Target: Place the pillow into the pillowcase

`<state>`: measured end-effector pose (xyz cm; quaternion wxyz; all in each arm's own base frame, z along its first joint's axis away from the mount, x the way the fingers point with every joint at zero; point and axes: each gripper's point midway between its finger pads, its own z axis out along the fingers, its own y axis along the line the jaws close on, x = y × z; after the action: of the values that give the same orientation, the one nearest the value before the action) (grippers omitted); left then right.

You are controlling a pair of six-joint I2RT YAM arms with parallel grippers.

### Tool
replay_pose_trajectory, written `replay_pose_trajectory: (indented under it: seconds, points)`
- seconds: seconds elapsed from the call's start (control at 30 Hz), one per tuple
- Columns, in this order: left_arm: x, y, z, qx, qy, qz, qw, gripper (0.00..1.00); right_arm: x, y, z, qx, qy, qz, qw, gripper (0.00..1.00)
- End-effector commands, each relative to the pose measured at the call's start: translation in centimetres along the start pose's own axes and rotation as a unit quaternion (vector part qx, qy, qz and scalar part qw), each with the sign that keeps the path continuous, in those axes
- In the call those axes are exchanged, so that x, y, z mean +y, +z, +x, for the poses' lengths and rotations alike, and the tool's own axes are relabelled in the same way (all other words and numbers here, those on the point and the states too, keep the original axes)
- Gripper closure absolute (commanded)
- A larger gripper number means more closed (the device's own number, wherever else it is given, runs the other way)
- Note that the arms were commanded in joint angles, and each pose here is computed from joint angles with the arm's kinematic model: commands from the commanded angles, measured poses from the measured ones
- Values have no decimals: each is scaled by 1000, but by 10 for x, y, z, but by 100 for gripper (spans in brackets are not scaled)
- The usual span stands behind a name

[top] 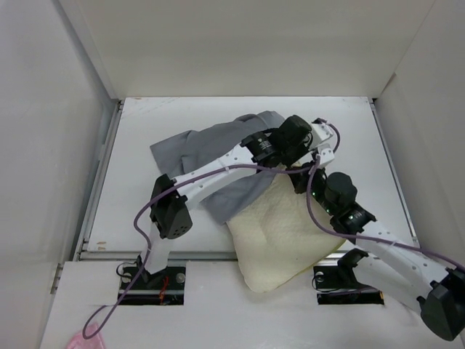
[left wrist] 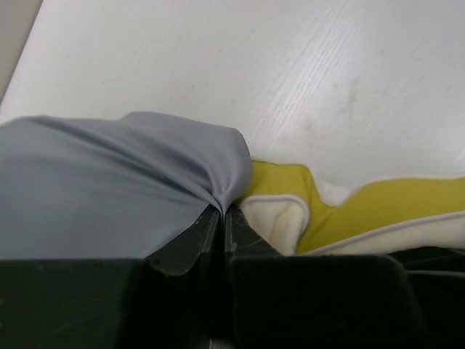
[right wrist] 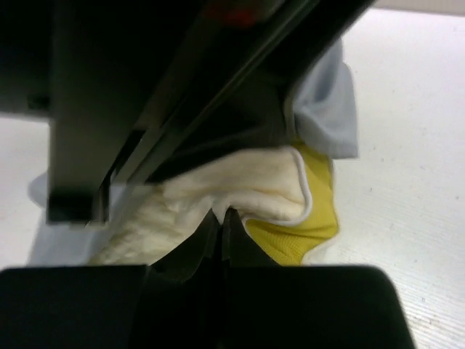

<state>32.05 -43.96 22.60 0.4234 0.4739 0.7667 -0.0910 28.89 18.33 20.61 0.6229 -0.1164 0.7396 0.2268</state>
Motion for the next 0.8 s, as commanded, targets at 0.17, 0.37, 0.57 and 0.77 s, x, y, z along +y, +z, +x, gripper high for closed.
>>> replay_pose_trajectory:
  seconds: [0.17, 0.37, 0.57, 0.77]
  points:
    - [-137, -55, -5, -69, 56, 292, 952, 100, -19, -55, -144, -318, 108, 19, 942, 100]
    - [-108, -78, -65, -149, 18, 230, 962, 100, -6, -70, -165, -332, 60, -28, 941, 100]
    - [42, -155, -167, -293, -109, 8, 950, 100, -25, -105, -246, -369, -22, 77, 926, 100]
    - [67, -192, -172, -332, -141, -41, 932, 95, -10, -91, -275, -332, -87, 61, 937, 100]
